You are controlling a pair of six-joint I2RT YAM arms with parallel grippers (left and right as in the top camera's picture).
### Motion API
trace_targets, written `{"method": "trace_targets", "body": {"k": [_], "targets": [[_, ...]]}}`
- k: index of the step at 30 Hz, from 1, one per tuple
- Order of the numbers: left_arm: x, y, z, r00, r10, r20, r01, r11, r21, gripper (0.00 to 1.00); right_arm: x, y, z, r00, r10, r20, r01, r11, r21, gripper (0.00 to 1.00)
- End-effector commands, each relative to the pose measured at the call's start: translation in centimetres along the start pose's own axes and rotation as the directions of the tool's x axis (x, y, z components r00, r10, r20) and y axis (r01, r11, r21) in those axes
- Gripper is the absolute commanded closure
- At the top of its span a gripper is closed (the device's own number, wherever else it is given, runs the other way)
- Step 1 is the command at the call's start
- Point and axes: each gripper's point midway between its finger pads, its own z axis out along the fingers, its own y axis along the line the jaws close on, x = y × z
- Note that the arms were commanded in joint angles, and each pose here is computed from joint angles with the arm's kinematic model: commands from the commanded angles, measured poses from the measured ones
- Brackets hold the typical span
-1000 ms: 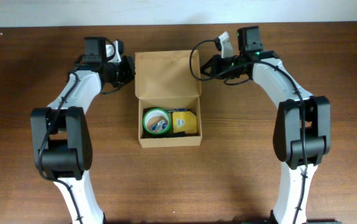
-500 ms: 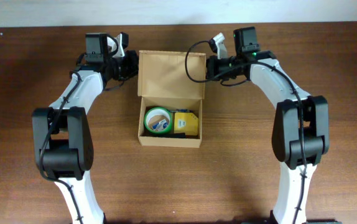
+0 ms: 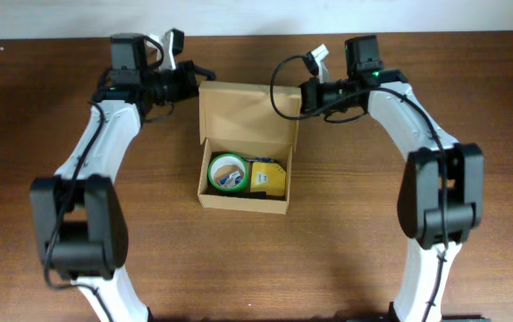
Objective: Pack container
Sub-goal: 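Swing the lid forward with both grippers to close the box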
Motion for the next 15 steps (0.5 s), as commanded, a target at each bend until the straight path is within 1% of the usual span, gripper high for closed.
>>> {"method": "trace_targets", "body": {"k": [1,7,11,15], "targets": [[-1.3,-4.0,-2.5,0.99,0.138,0.036,-0.14,0.989,0.045,0.98,-1.0,5.1,-2.3,0.986,-0.162,0.039,0.164,0.986,-0.035,0.96],[-0.7,-6.2,-4.6,0.975,0.223,0.019,-0.224,0.974,0.038,0.98,1.0,6.3,-2.8,0.981,-0.195,-0.017,0.195,0.981,0.014,0.96],[0.5,-6.9,-5.5,0.967,0.255,-0.02,-0.254,0.967,0.032,0.98,3.5,5.7,-1.8,0.976,-0.187,-0.115,0.196,0.977,0.079,0.96],[2.1,-6.6,-5.8,0.967,0.241,-0.078,-0.24,0.97,0.027,0.98,6.3,5.3,-0.7,0.957,-0.18,-0.226,0.214,0.967,0.138,0.96]]}}
